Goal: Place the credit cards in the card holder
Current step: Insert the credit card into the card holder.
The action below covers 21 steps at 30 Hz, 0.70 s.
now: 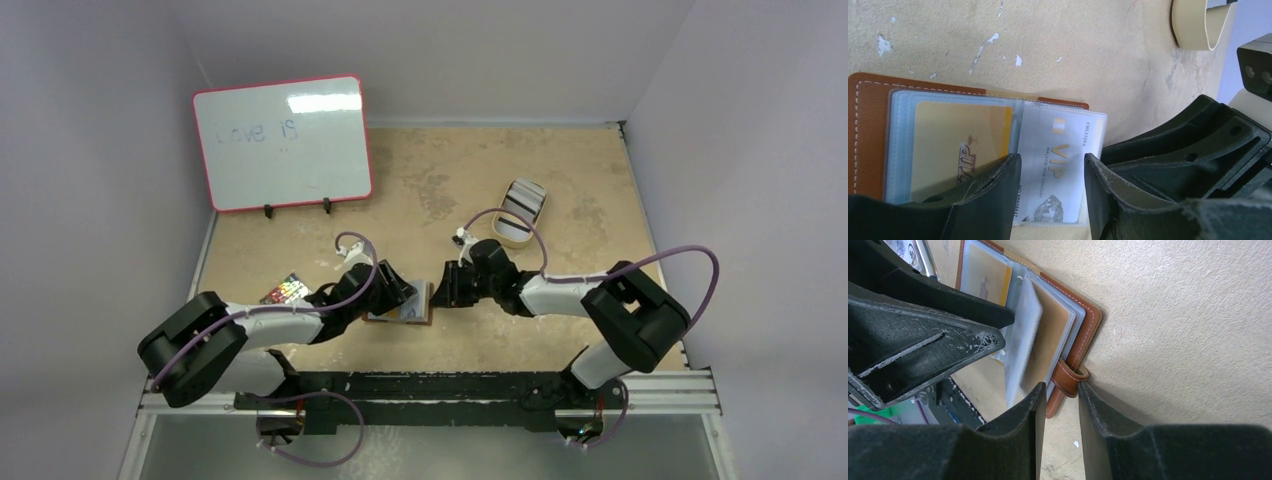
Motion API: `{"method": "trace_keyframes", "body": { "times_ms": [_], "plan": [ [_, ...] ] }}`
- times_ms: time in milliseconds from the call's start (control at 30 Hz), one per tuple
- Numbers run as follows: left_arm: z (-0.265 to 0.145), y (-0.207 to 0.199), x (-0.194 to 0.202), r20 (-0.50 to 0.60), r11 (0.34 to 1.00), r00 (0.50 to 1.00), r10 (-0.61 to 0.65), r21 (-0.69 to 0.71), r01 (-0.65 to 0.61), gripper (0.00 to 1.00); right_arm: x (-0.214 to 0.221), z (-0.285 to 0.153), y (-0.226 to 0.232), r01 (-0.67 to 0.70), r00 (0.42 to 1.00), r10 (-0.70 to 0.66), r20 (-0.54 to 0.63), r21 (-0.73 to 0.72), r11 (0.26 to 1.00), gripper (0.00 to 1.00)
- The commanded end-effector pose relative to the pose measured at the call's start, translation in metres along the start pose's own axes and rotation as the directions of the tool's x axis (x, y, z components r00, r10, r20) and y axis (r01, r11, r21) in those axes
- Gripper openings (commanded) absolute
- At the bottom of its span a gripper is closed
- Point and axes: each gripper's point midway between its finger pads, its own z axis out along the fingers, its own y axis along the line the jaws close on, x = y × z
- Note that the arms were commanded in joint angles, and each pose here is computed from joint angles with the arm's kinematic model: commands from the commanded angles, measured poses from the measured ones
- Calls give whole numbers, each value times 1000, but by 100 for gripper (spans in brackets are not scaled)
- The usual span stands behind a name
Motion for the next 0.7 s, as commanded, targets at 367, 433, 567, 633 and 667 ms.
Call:
{"method": "trace_keyframes", "body": {
  "times_ms": [367,433,567,633,667],
  "plan": [
    [-20,-4,-17,59,1000,998,-20,-21,21,49,-13,-5,7,38,998,-39,44,39,999,35],
    [-18,-3,-16,51,1000,999,-11,-28,13,49,-14,-6,8,39,998,-41,50,39,998,35],
    [-12,-5,-10,21,1000,1000,-15,-22,15,49,-15,-7,11,42,998,-43,54,28,999,36],
    [-10,-6,-9,16,1000,1000,-11,-15,12,50,-14,-6,11,42,998,-44,51,25,999,36],
    [-9,-7,-8,11,1000,1000,-9,-8,10,50,-13,-6,11,42,998,-44,51,25,999,36]
  ]
}}
